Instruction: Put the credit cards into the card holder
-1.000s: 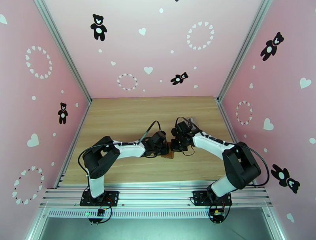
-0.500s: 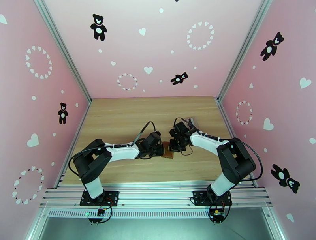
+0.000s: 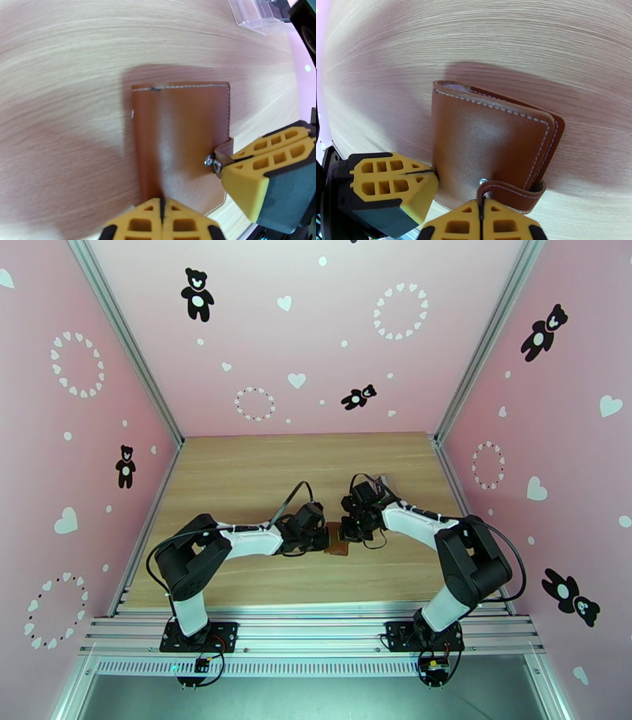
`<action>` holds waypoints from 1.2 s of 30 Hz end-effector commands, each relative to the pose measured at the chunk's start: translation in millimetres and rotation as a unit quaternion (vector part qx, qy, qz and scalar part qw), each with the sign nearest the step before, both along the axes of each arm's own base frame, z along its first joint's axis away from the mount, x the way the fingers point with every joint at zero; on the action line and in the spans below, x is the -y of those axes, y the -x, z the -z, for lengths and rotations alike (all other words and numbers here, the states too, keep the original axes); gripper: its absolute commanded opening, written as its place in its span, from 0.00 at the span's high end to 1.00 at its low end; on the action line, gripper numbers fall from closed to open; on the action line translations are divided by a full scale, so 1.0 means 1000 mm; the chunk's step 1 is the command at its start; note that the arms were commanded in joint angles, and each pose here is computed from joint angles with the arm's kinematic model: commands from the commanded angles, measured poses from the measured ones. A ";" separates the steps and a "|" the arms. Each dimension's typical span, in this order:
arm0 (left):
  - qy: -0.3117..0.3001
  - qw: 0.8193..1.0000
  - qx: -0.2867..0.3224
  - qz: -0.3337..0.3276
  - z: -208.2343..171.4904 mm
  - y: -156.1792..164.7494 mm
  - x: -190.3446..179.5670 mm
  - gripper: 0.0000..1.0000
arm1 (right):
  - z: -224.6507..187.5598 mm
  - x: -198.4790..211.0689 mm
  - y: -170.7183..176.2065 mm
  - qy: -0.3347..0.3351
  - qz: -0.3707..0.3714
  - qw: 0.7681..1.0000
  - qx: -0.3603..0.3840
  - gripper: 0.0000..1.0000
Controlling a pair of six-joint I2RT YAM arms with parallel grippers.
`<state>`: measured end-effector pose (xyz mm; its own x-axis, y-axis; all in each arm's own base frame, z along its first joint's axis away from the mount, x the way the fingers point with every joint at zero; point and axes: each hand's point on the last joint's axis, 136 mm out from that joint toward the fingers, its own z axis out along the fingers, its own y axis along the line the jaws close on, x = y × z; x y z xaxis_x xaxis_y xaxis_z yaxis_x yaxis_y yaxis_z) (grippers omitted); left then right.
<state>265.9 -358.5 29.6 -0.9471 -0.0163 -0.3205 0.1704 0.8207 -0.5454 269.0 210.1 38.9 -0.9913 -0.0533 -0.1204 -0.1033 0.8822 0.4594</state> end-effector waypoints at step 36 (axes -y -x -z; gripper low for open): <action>-0.014 1.000 -0.013 0.009 0.027 0.008 -0.007 0.98 | 0.021 0.013 0.002 0.058 -0.037 0.996 -0.052 1.00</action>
<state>267.5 -361.8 28.6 -0.9424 -0.0210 -0.3338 0.1810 0.8073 -0.5617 272.6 208.2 34.7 -0.9898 -0.1292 -0.0601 -0.1425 0.8930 0.4270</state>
